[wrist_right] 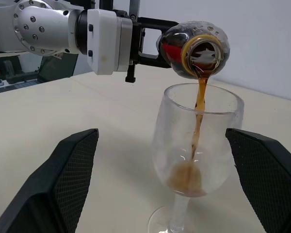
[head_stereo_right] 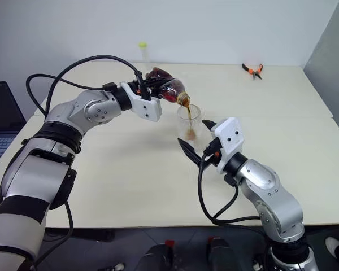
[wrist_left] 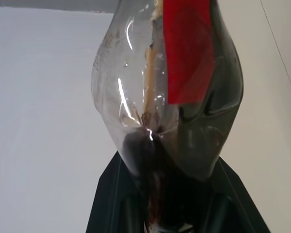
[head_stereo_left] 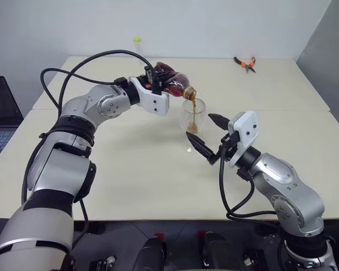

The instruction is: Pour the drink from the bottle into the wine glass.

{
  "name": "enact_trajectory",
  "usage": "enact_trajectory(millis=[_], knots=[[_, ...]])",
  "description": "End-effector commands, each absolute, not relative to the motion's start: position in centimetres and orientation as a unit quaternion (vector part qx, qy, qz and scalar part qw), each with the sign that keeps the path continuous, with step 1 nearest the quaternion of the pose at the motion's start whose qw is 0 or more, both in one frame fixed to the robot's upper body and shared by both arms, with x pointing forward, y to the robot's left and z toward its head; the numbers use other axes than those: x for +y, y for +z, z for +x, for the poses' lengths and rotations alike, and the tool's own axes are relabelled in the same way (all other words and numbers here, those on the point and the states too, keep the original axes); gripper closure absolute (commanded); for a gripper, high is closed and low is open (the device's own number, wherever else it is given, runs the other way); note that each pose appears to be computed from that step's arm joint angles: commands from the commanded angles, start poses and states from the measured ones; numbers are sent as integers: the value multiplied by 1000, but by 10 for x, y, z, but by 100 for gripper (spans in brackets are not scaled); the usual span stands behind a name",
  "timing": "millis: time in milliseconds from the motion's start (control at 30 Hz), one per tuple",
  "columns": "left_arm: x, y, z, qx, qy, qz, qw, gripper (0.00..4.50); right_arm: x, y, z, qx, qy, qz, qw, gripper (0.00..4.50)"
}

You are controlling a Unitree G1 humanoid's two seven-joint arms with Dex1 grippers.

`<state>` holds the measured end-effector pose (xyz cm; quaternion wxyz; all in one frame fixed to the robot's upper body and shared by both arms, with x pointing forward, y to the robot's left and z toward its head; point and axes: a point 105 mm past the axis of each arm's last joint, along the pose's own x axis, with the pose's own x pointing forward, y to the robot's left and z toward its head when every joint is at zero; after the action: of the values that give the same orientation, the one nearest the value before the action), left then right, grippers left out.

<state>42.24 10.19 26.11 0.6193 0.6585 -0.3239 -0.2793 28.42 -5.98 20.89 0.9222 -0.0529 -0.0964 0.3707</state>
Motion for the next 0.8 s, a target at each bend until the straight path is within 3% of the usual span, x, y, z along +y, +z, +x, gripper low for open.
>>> enact_trajectory(millis=[33,800], knots=[[100,291,418,-361,-254,658,610,376,-57,221,276,-128,377,-54,916,0],[100,292,418,-364,-253,662,604,376,-57,220,275,-127,379,-53,915,0]])
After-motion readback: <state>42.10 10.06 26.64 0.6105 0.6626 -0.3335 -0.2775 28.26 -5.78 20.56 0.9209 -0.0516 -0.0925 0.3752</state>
